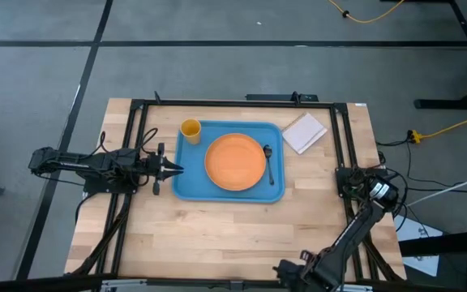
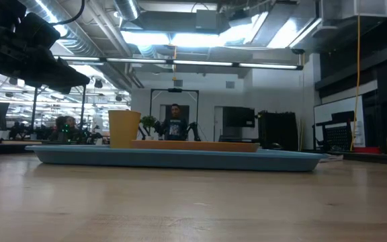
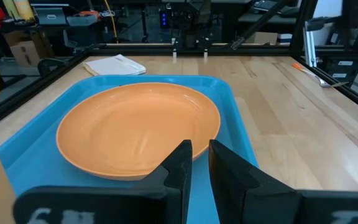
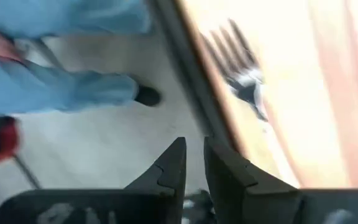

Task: Pick and place plate/cup/fork/spoon on tray
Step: Put the orange fork to the left of the orange plate on the blue tray

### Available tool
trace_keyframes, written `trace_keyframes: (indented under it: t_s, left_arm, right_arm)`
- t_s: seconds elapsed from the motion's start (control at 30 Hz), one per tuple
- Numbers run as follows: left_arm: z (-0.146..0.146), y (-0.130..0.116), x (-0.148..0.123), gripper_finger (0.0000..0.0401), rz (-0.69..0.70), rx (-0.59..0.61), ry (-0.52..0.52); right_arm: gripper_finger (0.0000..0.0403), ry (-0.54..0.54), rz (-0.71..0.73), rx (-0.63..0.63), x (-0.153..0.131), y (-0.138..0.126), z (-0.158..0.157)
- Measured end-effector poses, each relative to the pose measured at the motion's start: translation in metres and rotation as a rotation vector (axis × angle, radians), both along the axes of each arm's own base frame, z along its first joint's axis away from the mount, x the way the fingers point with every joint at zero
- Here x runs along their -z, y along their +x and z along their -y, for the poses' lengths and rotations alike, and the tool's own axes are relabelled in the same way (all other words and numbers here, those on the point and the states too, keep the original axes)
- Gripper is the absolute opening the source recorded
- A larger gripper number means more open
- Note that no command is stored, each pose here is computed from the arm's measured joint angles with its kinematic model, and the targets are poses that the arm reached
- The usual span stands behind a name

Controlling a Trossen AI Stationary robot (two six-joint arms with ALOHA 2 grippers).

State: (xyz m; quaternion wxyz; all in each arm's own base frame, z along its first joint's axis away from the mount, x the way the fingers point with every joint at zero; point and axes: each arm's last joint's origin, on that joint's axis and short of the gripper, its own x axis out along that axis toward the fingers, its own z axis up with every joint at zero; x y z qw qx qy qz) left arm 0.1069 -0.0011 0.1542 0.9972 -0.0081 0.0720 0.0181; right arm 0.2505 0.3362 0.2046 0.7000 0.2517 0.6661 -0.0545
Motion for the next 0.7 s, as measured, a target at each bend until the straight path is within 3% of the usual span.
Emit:
trace_keyframes:
  t_s: [0.47, 0.7]
  left_arm:
    - [0.000, 0.000, 0.000, 0.0047, 0.000, 0.000, 0.000]
    - [0.000, 0.000, 0.000, 0.0047, 0.000, 0.000, 0.000]
  right_arm:
    - [0.0062, -0.185, -0.019, -0.255, 0.020, -0.009, 0.004]
    - [0.0062, -0.229, -0.075, -0.270, 0.041, -0.008, 0.002]
